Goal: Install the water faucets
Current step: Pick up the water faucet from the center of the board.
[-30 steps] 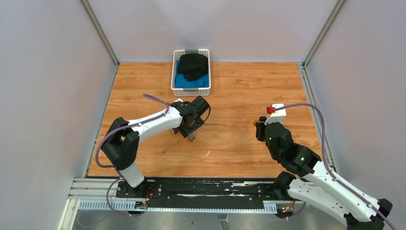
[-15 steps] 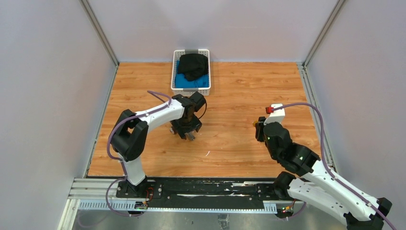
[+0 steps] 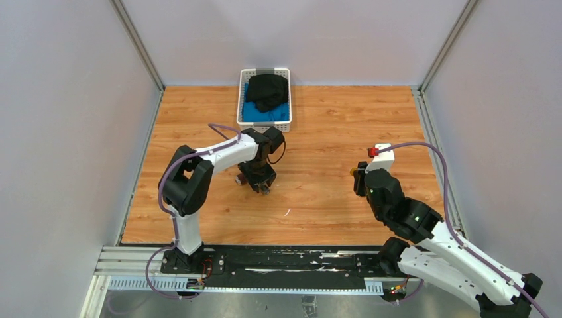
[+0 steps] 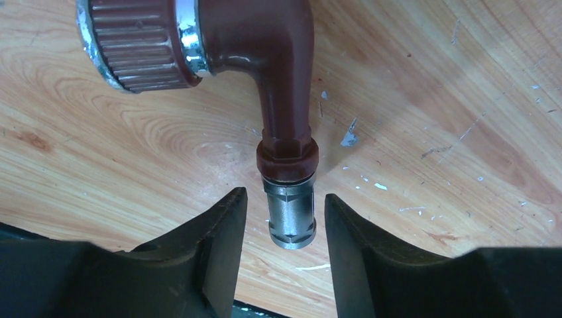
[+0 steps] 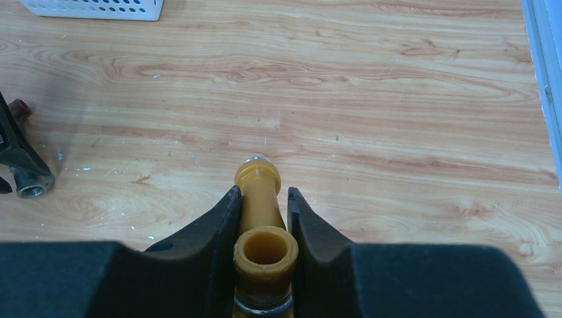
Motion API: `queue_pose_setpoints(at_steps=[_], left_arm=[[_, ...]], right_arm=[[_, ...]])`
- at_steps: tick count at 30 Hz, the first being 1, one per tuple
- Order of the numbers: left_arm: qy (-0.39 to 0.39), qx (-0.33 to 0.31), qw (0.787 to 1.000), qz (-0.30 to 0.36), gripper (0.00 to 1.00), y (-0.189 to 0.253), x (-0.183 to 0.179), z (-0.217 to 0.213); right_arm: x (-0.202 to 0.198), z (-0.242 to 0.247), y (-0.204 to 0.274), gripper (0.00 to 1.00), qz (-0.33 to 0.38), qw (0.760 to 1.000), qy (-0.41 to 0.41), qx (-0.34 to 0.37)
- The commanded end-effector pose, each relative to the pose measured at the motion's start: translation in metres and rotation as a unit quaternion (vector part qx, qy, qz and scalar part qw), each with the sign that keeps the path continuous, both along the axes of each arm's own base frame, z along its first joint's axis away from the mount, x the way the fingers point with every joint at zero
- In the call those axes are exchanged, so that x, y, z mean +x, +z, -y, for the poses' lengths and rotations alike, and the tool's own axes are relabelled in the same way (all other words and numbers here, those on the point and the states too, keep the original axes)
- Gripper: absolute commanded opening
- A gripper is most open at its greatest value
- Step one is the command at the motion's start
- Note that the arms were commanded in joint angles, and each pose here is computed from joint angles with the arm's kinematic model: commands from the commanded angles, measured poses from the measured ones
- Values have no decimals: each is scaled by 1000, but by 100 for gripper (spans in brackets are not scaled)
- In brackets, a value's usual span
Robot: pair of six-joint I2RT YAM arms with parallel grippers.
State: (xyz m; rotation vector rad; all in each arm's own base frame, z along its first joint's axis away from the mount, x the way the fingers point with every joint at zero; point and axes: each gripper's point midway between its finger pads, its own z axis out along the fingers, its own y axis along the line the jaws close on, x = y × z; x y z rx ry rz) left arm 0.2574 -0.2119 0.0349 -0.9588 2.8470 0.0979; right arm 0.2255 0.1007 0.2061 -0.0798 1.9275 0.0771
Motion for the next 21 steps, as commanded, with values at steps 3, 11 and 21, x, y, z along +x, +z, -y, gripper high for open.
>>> queue_pose_setpoints(at_steps=[3,11,21], left_arm=[[-8,-1,1000,-17,49,-1,2,-4],[-13,-12,999,-30,43,-14,4,1],[-18,-21,999,-39,27,-20,2,3]], right_arm=[[0,3,-6,0,-7,1000,-8,2],[1,2,-5,0,-8,1000,-9,4],[2,3,-8,0,-12,1000,-13,-3]])
